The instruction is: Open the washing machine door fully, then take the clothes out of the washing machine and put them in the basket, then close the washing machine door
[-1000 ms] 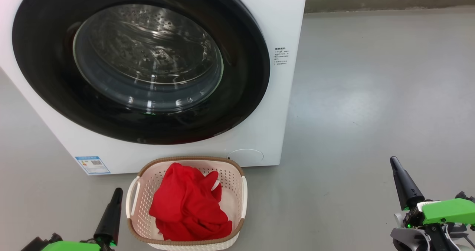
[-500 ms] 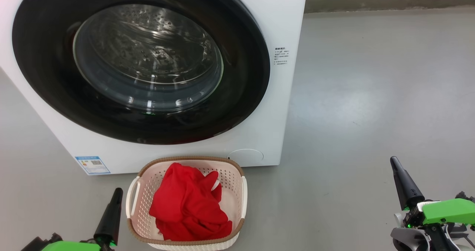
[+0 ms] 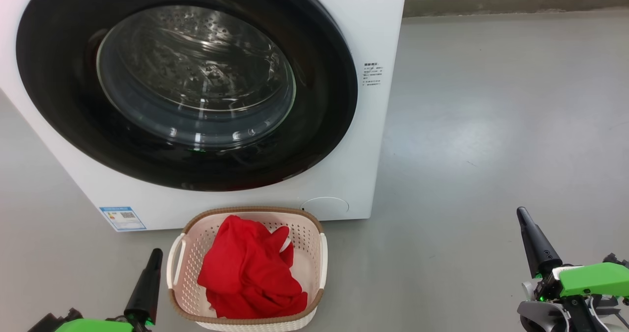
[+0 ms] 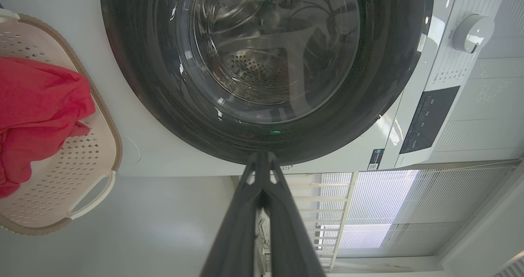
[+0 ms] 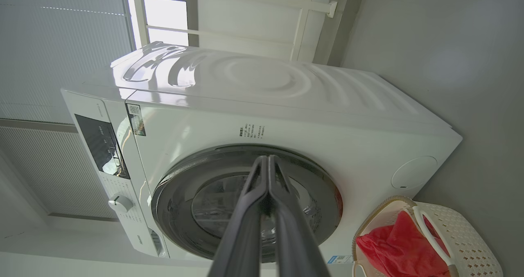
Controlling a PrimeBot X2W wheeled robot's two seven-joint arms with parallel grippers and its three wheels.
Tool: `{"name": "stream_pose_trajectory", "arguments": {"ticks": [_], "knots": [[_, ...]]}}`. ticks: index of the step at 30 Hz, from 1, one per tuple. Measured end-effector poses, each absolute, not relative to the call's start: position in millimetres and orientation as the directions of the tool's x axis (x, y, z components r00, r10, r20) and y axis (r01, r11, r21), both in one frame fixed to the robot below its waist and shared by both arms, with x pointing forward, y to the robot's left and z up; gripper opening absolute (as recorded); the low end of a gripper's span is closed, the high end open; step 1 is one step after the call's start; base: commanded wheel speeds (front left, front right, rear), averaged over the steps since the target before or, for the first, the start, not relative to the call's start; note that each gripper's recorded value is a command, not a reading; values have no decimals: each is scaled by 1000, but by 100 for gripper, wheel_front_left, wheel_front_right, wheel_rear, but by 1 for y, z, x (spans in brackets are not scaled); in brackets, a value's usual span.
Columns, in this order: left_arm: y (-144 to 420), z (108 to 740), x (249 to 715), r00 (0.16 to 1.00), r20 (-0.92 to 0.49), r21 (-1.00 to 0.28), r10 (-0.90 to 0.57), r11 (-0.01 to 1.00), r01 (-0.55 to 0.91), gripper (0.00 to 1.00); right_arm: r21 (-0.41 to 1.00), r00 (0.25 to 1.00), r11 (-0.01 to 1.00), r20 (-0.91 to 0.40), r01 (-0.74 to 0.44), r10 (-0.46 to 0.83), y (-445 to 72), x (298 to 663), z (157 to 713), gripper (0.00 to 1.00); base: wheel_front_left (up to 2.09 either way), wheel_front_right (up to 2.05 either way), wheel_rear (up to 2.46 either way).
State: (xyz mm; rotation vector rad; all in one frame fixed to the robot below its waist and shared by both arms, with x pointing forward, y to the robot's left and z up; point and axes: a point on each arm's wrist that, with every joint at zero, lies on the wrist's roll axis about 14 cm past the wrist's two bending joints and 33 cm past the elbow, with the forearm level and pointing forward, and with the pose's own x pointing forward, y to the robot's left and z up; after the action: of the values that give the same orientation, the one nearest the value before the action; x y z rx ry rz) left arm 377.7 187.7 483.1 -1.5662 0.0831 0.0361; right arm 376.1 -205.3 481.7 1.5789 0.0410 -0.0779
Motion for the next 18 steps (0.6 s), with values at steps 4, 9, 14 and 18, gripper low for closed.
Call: {"name": "stream_pose_trajectory", "arguments": {"ticks": [4, 9, 14, 18], "knots": [[188, 483, 378, 997, -76, -997, -30, 5, -76, 0, 997, 997, -10, -76, 75, -23, -205, 376, 482, 0, 0, 0, 0], [188, 483, 378, 997, -76, -997, -30, 5, -76, 0, 997, 997, -10, -76, 75, -23, -205, 376, 482, 0, 0, 0, 0], [188, 483, 378, 997, -76, -997, -30, 5, -76, 0, 997, 997, -10, -76, 75, -22, -205, 376, 482, 0, 0, 0, 0], [188, 483, 378, 997, -76, -997, -30, 5, -76, 0, 997, 997, -10, -76, 75, -22, -205, 376, 482, 0, 0, 0, 0]]}}
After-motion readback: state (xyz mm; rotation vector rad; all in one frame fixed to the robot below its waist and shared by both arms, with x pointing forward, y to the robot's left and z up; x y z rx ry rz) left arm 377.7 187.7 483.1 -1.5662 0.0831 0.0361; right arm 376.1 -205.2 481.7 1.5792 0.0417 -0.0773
